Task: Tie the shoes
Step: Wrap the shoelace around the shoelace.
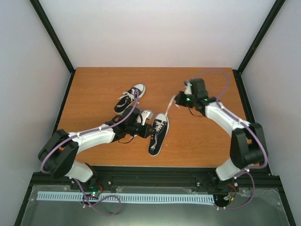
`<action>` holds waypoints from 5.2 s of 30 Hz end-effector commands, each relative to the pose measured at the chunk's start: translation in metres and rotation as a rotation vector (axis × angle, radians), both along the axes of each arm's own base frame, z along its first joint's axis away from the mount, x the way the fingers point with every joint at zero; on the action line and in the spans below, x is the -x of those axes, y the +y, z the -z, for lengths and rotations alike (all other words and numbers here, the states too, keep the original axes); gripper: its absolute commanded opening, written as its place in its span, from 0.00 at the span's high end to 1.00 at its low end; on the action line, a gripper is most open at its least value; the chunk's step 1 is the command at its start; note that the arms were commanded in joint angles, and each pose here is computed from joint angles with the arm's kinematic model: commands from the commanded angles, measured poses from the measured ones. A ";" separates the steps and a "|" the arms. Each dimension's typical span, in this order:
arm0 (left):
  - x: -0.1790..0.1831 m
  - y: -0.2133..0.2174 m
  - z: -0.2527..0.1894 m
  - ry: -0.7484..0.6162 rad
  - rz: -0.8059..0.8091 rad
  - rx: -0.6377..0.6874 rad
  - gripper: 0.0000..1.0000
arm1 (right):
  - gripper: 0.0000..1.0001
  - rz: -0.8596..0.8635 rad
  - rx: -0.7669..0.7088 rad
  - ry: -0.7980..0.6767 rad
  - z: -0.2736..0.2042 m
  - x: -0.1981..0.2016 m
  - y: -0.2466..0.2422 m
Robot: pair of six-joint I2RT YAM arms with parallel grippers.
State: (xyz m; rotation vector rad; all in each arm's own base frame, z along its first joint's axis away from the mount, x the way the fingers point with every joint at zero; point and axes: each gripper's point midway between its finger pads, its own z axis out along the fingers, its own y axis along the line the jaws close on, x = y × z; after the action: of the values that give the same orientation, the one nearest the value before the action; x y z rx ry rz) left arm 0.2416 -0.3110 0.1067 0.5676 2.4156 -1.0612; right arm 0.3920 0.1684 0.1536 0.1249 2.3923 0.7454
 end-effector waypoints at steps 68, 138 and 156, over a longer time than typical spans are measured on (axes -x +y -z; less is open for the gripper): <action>-0.033 0.018 -0.039 0.013 -0.137 -0.064 0.36 | 0.97 -0.452 0.382 -0.700 0.026 0.125 0.125; -0.029 0.053 -0.101 -0.194 -0.221 0.189 0.99 | 0.97 -0.399 0.168 -0.397 0.042 0.135 0.127; 0.111 0.013 -0.064 -0.062 0.251 0.137 0.99 | 0.97 -0.432 -0.034 -0.277 0.036 0.127 0.130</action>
State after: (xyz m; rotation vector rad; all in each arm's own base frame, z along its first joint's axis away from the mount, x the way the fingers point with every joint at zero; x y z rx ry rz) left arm 0.1539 -0.2935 0.1845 0.7495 2.1914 -1.2695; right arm 0.2590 0.2892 0.1010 -0.4785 2.1977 0.8394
